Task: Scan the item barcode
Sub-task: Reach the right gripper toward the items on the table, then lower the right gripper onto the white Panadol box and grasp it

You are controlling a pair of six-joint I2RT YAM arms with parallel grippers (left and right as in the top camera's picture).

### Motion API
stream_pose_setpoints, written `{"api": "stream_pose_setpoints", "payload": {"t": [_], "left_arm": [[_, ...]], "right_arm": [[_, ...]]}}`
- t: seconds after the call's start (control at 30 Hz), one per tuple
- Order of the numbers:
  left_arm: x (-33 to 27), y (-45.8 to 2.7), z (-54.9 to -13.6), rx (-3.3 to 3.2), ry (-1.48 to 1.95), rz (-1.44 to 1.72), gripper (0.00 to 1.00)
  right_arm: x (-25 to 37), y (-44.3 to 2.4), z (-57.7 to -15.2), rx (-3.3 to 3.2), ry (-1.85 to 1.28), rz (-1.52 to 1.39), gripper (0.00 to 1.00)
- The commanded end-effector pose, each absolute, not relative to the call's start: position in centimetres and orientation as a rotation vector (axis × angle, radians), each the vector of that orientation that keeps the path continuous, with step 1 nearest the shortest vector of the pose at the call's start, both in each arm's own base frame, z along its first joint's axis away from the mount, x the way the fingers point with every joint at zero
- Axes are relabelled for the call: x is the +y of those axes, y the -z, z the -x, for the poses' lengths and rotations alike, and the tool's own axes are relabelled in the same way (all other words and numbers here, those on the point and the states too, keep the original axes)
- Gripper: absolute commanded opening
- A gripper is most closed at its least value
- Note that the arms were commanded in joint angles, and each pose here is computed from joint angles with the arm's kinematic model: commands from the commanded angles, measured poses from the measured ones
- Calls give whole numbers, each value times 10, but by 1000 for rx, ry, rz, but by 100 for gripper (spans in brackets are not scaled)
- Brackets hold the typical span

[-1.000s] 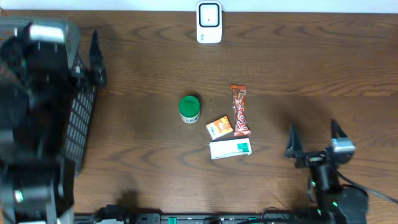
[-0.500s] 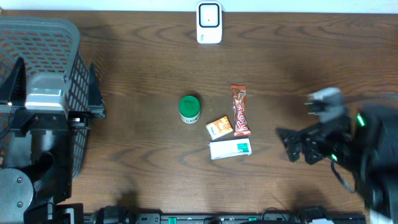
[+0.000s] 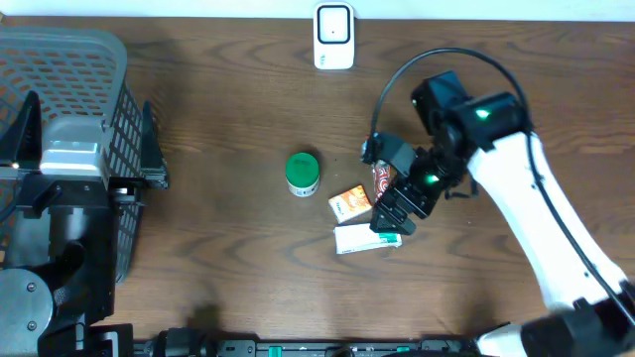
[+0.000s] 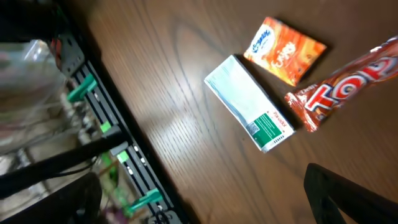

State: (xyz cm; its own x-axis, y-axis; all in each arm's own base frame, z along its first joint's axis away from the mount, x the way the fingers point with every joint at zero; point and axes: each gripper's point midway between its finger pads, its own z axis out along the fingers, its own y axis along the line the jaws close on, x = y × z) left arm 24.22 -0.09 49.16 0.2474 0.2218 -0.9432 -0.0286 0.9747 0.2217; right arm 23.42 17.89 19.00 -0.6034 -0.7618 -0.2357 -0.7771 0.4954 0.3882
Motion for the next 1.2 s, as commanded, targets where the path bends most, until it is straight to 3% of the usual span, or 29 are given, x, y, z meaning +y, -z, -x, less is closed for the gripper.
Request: {"api": "stream_pose_setpoints", "payload": {"t": [0.0,0.33,0.63,1.17], "left_arm": [[-2,-492,-241,1306,-166,-177,100],[-2,-493,-241,1303,-166,-177,100],[-2,-493,-241,1303,-166,-177,100],[-9,-493,-241,1299,-141,-196,100]], "right_arm": [[188,-169,-232,2656,-774,1539,99],[204,-107,-238,2633,-513,1676,99],[181,-53,-243,2674,61,1673,99],[181,-10,-229,2600,71,1733,99]]}}
